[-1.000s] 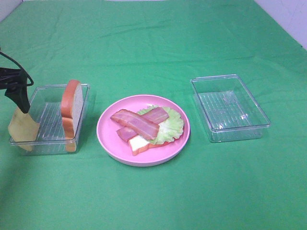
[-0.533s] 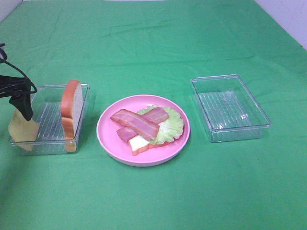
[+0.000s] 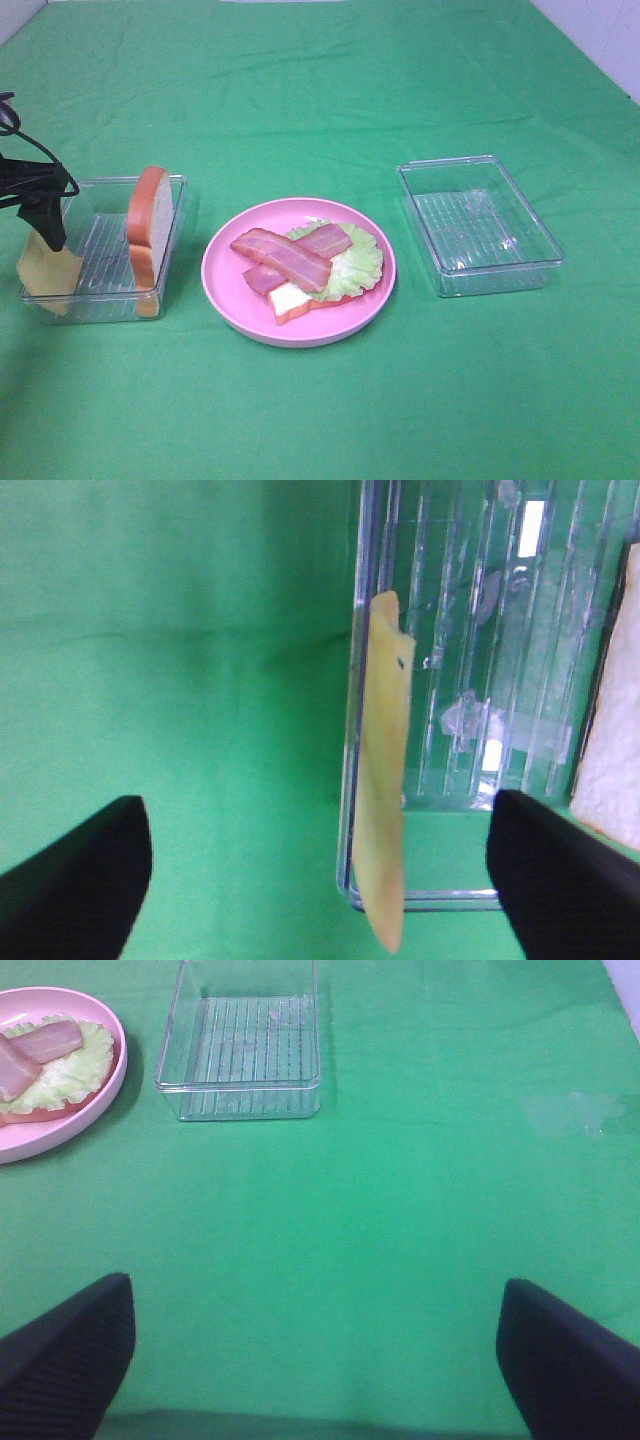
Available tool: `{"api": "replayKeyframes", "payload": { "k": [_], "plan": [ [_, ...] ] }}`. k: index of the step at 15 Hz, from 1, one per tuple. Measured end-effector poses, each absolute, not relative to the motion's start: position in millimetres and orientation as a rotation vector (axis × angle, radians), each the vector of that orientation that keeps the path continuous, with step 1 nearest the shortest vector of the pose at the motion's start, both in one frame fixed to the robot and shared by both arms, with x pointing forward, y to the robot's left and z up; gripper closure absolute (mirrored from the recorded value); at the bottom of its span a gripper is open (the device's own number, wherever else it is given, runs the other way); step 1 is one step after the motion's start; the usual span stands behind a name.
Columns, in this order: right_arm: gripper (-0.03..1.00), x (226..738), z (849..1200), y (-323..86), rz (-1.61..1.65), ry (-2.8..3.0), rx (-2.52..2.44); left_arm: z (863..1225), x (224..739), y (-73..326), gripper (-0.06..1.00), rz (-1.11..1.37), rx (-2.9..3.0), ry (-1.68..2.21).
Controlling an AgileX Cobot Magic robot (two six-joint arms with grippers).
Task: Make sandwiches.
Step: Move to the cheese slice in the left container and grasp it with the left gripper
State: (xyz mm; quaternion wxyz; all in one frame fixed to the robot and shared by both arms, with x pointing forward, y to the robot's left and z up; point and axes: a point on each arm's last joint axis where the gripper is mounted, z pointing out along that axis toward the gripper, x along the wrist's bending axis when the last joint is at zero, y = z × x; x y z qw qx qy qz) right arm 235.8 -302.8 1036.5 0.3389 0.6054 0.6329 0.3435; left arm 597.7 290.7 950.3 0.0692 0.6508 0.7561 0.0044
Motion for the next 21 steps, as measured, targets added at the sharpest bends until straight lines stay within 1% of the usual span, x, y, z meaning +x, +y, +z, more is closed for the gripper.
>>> {"api": "replayKeyframes", "payload": {
  "k": [1, 2, 3, 6, 8, 13, 18, 19, 21],
  "plan": [
    [0.03, 235.8, 1036.5, -302.8, 0.895, 1.648, 1.577, 950.3, 597.8, 290.7, 0.25, 0.014, 1.951, 2.282],
    [0.03, 235.8, 1036.5, -302.8, 0.895, 1.648, 1.577, 950.5, 599.7, 290.8, 0.45, 0.034, 1.929, 2.280],
    [0.03, 235.8, 1036.5, -302.8, 0.895, 1.648, 1.577, 950.6, 600.2, 290.8, 0.49, 0.039, 1.925, 2.278],
    [0.03, 235.8, 1036.5, -302.8, 0.895, 1.648, 1.577, 951.1, 602.9, 290.2, 0.65, 0.055, 1.870, 2.287],
    [0.03, 235.8, 1036.5, -302.8, 0.895, 1.648, 1.577, 951.4, 604.2, 288.9, 0.68, 0.051, 1.841, 2.284],
    [0.03, 235.8, 1036.5, -302.8, 0.895, 1.648, 1.577, 951.8, 606.8, 286.6, 0.68, 0.042, 1.787, 2.277],
    [0.03, 235.8, 1036.5, -302.8, 0.895, 1.648, 1.577, 929.2, 604.6, 285.1, 0.68, -0.080, 1.826, 2.347],
    [0.03, 235.8, 1036.5, -302.8, 0.895, 1.648, 1.577, 928.8, 604.6, 285.1, 0.72, -0.081, 1.819, 2.353],
    [0.03, 235.8, 1036.5, -302.8, 0.895, 1.648, 1.577, 928.8, 605.0, 285.3, 0.90, -0.076, 1.806, 2.362]
  ]
}}
